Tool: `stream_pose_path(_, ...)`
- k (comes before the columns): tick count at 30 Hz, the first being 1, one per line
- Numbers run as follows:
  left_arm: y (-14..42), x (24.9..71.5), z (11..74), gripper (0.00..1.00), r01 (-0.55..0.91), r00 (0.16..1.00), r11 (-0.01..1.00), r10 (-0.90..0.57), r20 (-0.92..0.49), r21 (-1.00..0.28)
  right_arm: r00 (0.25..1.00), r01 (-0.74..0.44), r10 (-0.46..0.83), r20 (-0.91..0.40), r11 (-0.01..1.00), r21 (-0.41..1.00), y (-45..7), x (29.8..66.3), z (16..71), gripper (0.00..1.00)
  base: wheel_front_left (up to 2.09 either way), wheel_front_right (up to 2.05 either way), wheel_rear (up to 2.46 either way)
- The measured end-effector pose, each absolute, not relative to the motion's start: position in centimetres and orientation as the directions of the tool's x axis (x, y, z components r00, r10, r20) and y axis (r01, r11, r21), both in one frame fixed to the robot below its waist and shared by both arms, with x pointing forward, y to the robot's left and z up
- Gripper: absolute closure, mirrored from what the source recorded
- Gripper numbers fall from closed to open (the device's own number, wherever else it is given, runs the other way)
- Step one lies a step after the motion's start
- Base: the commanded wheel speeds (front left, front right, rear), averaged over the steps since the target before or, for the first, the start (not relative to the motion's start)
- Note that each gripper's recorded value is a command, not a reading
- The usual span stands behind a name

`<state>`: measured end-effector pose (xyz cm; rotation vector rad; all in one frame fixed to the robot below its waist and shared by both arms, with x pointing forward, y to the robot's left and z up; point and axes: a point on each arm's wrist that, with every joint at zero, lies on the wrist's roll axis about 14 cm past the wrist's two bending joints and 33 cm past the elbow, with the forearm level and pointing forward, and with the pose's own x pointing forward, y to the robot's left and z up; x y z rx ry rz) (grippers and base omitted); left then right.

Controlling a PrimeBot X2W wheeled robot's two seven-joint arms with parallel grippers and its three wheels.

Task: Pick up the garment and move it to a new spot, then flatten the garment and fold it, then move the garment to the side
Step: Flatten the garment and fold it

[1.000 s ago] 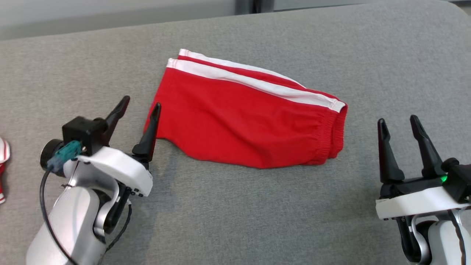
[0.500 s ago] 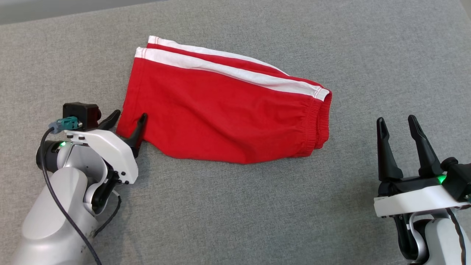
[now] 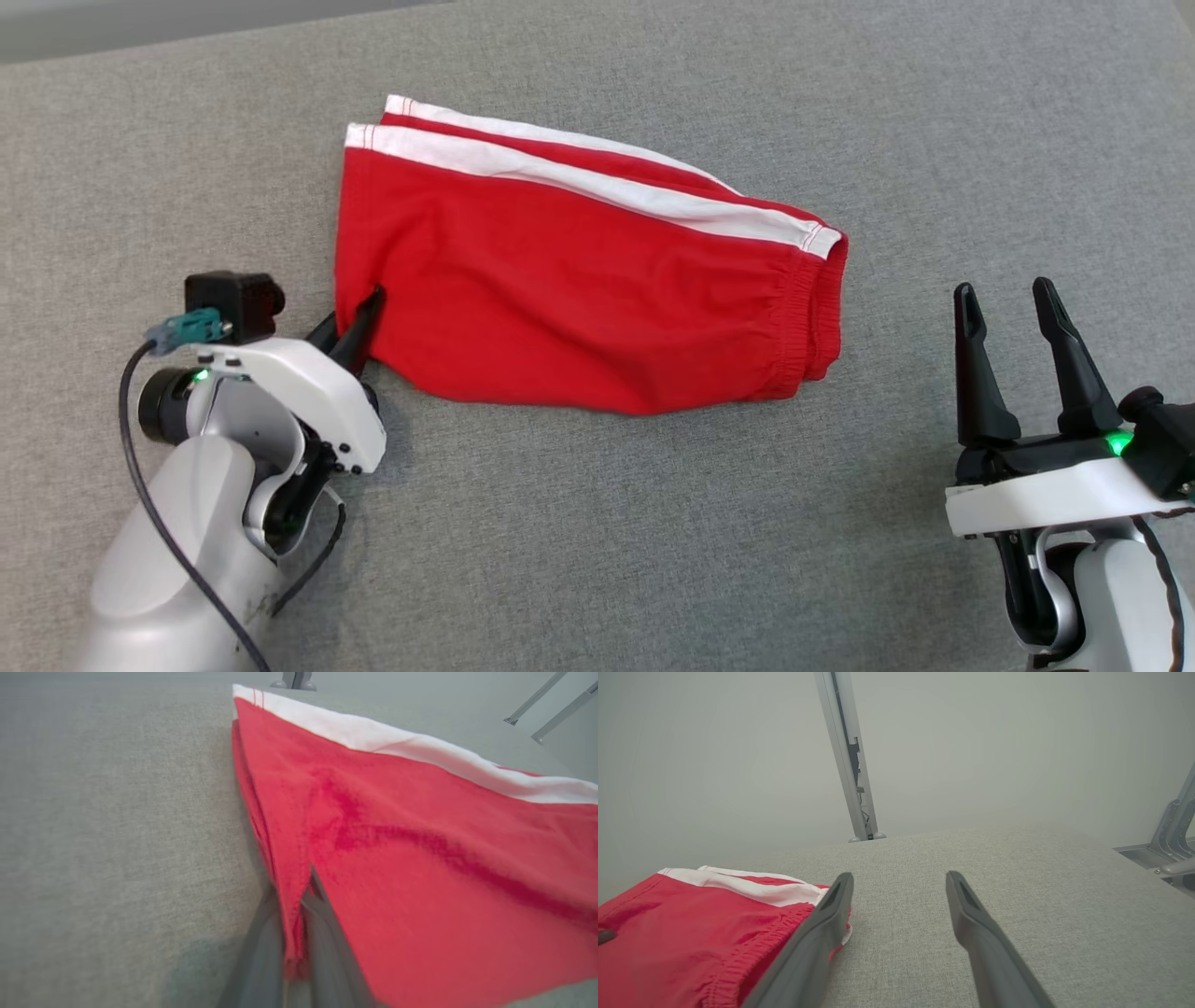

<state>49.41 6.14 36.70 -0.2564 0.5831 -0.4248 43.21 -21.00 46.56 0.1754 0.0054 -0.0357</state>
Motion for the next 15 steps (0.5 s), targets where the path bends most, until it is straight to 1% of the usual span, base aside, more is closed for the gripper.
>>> stream_pose_path(5, 7.6, 48.0, 37.4, 1.00, 0.223, 0.813, 0.885, -0.400, -0.423, -0.409, 1.000, 0.031, -0.031, -0.005, 0.985, 0.170, -20.8, 43.2, 46.7, 0.00, 0.00, 0.00, 0.00)
stream_pose_path(9, 8.7, 46.1, 38.3, 1.00, 0.158, 0.847, 0.871, -0.361, -0.390, -0.464, 1.000, -0.002, 0.002, -0.003, 0.985, 0.173, -19.7, 43.5, 46.8, 0.00, 0.00, 0.00, 0.00)
stream_pose_path(15, 10.3, 42.7, 39.3, 1.00, 0.088, 0.864, 0.869, -0.310, -0.397, -0.487, 0.998, -0.064, 0.063, 0.007, 0.983, 0.171, -17.6, 44.2, 47.5, 0.00, 0.00, 0.00, 0.00)
